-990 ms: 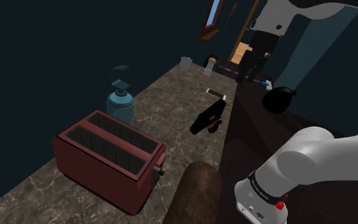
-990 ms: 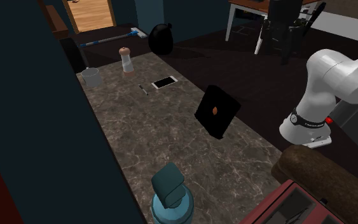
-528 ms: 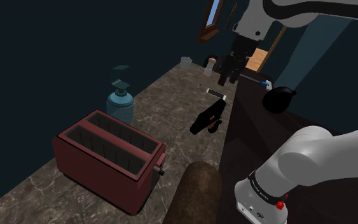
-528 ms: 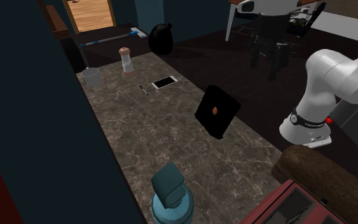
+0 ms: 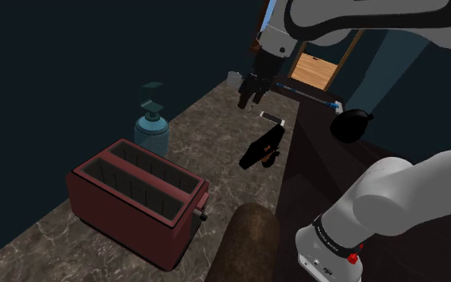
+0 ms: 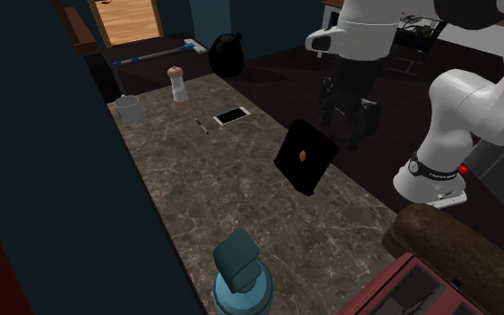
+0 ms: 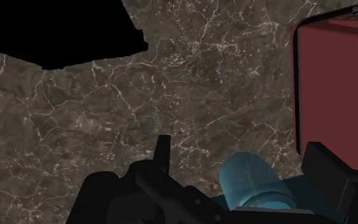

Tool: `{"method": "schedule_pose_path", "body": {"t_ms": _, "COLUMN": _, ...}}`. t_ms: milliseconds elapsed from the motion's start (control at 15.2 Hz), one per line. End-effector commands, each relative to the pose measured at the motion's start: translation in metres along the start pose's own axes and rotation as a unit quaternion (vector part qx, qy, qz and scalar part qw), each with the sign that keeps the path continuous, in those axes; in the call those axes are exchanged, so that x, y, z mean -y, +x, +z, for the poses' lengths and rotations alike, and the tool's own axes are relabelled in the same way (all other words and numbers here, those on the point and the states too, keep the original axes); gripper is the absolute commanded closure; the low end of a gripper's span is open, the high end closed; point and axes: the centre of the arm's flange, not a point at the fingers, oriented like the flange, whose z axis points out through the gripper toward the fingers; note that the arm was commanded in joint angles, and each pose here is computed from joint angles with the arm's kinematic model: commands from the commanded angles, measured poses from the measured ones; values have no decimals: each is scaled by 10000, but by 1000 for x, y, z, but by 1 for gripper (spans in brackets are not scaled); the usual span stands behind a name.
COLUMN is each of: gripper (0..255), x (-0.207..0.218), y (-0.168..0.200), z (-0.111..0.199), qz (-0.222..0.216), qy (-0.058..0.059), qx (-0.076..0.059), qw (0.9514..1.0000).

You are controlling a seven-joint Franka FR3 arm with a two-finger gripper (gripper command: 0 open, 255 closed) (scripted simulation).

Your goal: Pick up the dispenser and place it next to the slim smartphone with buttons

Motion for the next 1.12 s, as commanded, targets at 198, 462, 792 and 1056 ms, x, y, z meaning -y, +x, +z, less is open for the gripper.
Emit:
{"method": "schedule_pose_path", "body": {"t_ms": 198, "gripper": 0, "x": 28, "y": 45, "z": 28, "qz": -387, "qy": -72, "qx": -298, "qw": 9988}}
{"method": "schedule_pose_path", "body": {"t_ms": 462, "gripper": 0, "x": 54, "y": 81, "z": 47, "qz": -692, "qy": -130, "qx": -527, "qw": 9961}}
{"method": "schedule_pose_path", "body": {"t_ms": 792, "gripper": 0, "x": 88, "y": 125, "z": 70, "qz": -1072, "qy": -203, "qx": -810, "qw": 9907}}
{"method": "schedule_pose_path", "body": {"t_ms": 1056, "gripper": 0, "x": 118, "y": 158, "z": 86, "qz": -1375, "qy": -260, "qx": -1036, "qw": 9847}}
